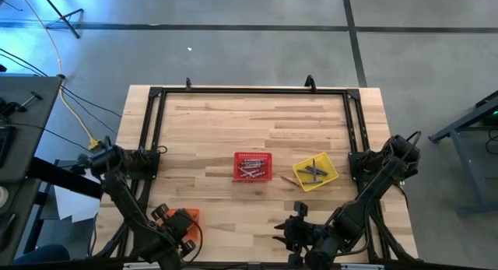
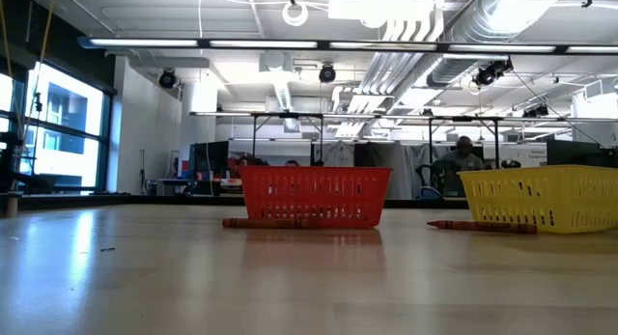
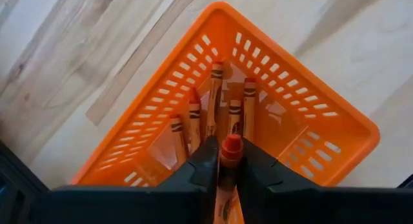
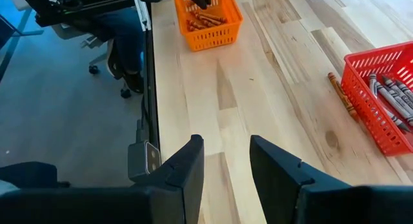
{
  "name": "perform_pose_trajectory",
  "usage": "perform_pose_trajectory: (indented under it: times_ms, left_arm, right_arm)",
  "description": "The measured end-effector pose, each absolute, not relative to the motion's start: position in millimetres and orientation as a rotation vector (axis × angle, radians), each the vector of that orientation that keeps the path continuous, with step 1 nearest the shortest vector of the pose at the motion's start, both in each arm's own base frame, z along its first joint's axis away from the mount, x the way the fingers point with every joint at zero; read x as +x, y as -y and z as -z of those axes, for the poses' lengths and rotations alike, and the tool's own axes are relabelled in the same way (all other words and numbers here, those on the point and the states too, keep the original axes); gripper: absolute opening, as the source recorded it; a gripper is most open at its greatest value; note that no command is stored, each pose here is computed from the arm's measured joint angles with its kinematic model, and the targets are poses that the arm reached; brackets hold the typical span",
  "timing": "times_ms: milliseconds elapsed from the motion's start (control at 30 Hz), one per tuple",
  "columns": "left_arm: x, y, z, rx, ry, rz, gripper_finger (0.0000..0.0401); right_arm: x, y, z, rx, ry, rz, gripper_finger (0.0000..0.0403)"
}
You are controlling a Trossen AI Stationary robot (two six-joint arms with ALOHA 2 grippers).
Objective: Sort crayons
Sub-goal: Put the orange crayon into the orange bin
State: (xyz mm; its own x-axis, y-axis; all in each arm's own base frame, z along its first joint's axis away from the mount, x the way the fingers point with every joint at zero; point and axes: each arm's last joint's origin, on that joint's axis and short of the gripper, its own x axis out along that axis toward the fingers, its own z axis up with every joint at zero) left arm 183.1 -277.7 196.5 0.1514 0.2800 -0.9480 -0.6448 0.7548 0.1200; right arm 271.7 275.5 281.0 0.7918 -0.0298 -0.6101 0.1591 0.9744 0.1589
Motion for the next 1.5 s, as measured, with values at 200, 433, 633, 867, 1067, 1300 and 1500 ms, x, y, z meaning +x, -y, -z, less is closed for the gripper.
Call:
perform_pose_trajectory:
  times_ms: [200,433,633,867,1067,1300,1500]
  left_arm:
    - [189,274,-196,-0.326,-1.284,-0.67,0.0086]
    - [195,269,-196,-0.305,-1.388,-0.633,0.0119]
    - [204,266,-203,-0.281,-1.384,-0.599,0.0117]
    - [224,275,-247,-0.212,-1.146,-0.482,0.0115]
    - [237,287,-286,-0.157,-0.847,-0.373,0.0115]
    - [247,300,-307,-0.086,-0.681,-0.259,0.0115]
    - [249,302,-309,-0.07,-0.663,-0.234,0.0115]
  right_arm:
    - [272,-276,-281,0.207,-0.651,0.102,0.0117]
    - [270,-274,-279,0.216,-0.678,0.124,0.0117]
    - [264,-251,-267,0.234,-0.816,0.313,0.0117]
    - [265,-222,-257,0.241,-0.978,0.476,0.0117]
    - [274,-193,-232,0.238,-1.12,0.547,0.0117]
    - [283,-149,-199,0.259,-1.251,0.639,0.0117]
    - [294,-129,-187,0.277,-1.285,0.585,0.0117]
